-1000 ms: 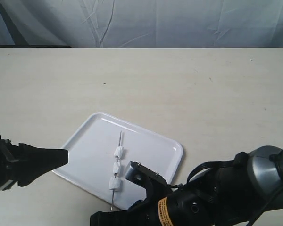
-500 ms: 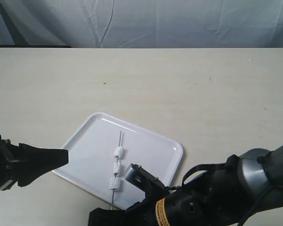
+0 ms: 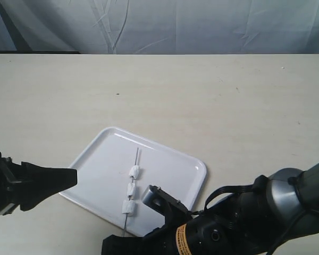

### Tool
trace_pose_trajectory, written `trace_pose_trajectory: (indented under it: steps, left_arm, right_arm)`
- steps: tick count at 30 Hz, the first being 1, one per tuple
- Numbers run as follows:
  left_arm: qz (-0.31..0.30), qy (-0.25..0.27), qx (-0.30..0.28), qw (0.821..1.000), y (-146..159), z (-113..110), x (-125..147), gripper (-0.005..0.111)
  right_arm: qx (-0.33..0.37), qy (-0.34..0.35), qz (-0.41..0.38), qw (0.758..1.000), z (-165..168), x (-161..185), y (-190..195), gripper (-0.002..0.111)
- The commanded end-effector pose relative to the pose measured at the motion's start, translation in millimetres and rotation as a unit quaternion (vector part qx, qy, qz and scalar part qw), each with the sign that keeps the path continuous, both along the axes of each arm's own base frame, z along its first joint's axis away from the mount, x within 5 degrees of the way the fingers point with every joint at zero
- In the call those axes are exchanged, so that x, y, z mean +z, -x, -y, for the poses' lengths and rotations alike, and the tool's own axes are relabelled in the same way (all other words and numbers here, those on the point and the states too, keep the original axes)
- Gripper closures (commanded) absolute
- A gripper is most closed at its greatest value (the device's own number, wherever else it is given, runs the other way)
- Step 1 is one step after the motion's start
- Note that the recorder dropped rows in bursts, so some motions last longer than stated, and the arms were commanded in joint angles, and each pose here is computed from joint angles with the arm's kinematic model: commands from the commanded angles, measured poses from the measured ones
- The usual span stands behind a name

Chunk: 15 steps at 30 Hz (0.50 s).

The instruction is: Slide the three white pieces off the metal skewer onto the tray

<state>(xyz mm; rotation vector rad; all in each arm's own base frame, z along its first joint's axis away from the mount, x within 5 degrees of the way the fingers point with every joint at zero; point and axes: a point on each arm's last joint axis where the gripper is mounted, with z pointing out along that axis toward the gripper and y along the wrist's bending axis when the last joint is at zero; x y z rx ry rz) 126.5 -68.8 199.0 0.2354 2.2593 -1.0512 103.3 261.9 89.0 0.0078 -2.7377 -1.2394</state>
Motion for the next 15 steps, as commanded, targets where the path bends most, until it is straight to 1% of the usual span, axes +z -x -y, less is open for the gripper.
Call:
trace_pose_trajectory:
  steps: [1, 8, 10, 13, 15]
  left_arm:
    - [0.001, 0.005, -0.003, 1.000, 0.1, 1.2, 0.9, 0.055]
    - [0.002, 0.004, -0.004, 1.000, 0.1, 1.2, 0.9, 0.055]
    - [0.002, 0.004, -0.004, 1.000, 0.1, 1.2, 0.9, 0.055]
    - [0.002, 0.006, -0.006, 1.000, 0.4, 1.5, 1.1, 0.055]
    - [0.002, 0.006, -0.006, 1.000, 0.4, 1.5, 1.1, 0.055]
  right_arm:
    - [0.005, 0.002, 0.008, 1.000, 0.0, -0.5, -0.3, 0.097]
    - [0.004, 0.005, 0.013, 1.000, 0.3, -1.0, -1.0, 0.098]
    - [0.009, 0.003, 0.020, 1.000, 0.2, -1.0, -1.1, 0.100]
    - [0.015, 0.002, 0.027, 1.000, 0.2, -1.0, -1.3, 0.109]
    - [0.013, 0.001, 0.028, 1.000, 0.1, -0.9, -1.5, 0.109]
